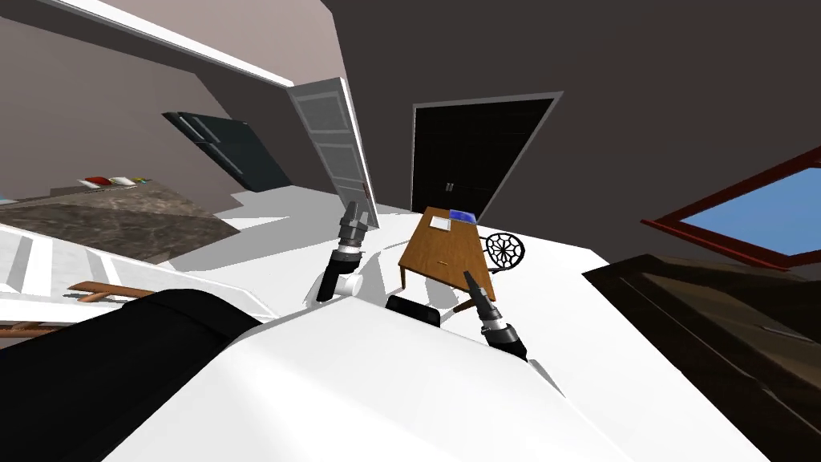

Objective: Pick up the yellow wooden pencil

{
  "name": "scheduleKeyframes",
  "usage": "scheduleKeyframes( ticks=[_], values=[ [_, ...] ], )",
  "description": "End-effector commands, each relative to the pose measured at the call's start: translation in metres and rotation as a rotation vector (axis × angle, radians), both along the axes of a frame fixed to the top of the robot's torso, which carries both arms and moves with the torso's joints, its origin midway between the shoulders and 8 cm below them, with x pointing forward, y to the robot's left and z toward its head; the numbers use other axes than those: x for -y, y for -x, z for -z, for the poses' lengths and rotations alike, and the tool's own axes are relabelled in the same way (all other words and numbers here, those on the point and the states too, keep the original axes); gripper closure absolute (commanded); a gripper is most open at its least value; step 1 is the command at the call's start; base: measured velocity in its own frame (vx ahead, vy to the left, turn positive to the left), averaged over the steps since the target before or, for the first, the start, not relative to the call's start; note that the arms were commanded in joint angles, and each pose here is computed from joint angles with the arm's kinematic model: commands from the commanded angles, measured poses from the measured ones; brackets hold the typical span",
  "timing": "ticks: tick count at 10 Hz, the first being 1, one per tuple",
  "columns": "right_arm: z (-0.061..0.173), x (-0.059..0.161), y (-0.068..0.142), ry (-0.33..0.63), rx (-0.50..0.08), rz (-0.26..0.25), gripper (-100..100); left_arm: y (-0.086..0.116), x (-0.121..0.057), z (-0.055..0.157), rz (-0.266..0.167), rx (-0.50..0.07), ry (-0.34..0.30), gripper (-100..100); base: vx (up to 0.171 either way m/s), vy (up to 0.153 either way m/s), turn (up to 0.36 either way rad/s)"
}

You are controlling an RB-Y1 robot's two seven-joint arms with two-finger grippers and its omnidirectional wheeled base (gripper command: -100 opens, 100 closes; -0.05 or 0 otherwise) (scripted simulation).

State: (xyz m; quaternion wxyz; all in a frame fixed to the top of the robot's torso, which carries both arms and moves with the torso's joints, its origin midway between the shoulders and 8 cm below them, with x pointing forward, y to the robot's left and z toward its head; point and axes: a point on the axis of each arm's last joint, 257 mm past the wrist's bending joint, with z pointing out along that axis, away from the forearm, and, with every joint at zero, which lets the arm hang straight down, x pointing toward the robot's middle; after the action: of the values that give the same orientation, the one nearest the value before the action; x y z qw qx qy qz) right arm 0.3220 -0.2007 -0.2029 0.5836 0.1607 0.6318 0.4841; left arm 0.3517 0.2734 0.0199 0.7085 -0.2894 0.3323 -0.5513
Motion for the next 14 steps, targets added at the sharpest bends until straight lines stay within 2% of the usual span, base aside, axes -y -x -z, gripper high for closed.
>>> scheduleKeyframes(
  ticks=[1, 2, 3, 4, 5, 7, 8, 9, 11, 12, 13, 14],
  values=[
    [0.020, 0.004, 0.006, 0.034, -0.032, -0.007, -100, 0.000, 0.000, 0.000, 0.000, 0.000, 0.000, 0, -0.017, -0.043, 0.215],
    [0.040, 0.005, 0.017, 0.090, -0.065, -0.035, -100, 0.000, 0.000, 0.000, 0.000, 0.000, 0.000, 0, -0.013, -0.038, 0.331],
    [0.048, 0.008, 0.018, 0.096, -0.080, -0.029, -100, 0.000, 0.000, 0.000, 0.000, 0.000, 0.000, 0, -0.012, -0.040, 0.192],
    [0.067, 0.010, 0.029, 0.152, -0.111, -0.057, -100, 0.000, 0.000, 0.000, 0.000, 0.000, 0.000, 0, -0.017, -0.039, 0.362],
    [0.078, 0.016, 0.031, 0.161, -0.133, -0.049, -100, 0.000, 0.000, 0.000, 0.000, 0.000, 0.000, 0, -0.014, -0.038, 0.182],
    [0.122, 0.029, 0.058, 0.275, -0.210, -0.094, -100, 0.000, 0.000, 0.000, 0.000, 0.000, 0.000, 0, -0.018, -0.040, 0.352],
    [0.134, 0.038, 0.063, 0.295, -0.237, -0.091, -100, 0.000, 0.000, 0.000, 0.000, 0.000, 0.000, 0, -0.012, -0.038, 0.373],
    [0.150, 0.044, 0.076, 0.352, -0.263, -0.121, -100, 0.000, 0.000, 0.000, 0.000, 0.000, 0.000, 0, -0.004, -0.021, 0.408],
    [0.161, 0.052, 0.080, 0.364, -0.289, -0.112, -100, 0.000, 0.000, 0.000, 0.000, 0.000, 0.000, 0, -0.001, -0.012, 0.135],
    [0.178, 0.062, 0.096, 0.424, -0.321, -0.139, -100, 0.000, 0.000, 0.000, 0.000, 0.000, 0.000, 0, 0.000, 0.002, 0.322],
    [0.186, 0.069, 0.100, 0.433, -0.341, -0.132, -100, 0.000, 0.000, 0.000, 0.000, 0.000, 0.000, 0, 0.000, -0.010, 0.248],
    [0.204, 0.082, 0.117, 0.495, -0.378, -0.157, -100, 0.000, 0.000, 0.000, 0.000, 0.000, 0.000, 0, 0.003, -0.006, 0.352]
  ],
)
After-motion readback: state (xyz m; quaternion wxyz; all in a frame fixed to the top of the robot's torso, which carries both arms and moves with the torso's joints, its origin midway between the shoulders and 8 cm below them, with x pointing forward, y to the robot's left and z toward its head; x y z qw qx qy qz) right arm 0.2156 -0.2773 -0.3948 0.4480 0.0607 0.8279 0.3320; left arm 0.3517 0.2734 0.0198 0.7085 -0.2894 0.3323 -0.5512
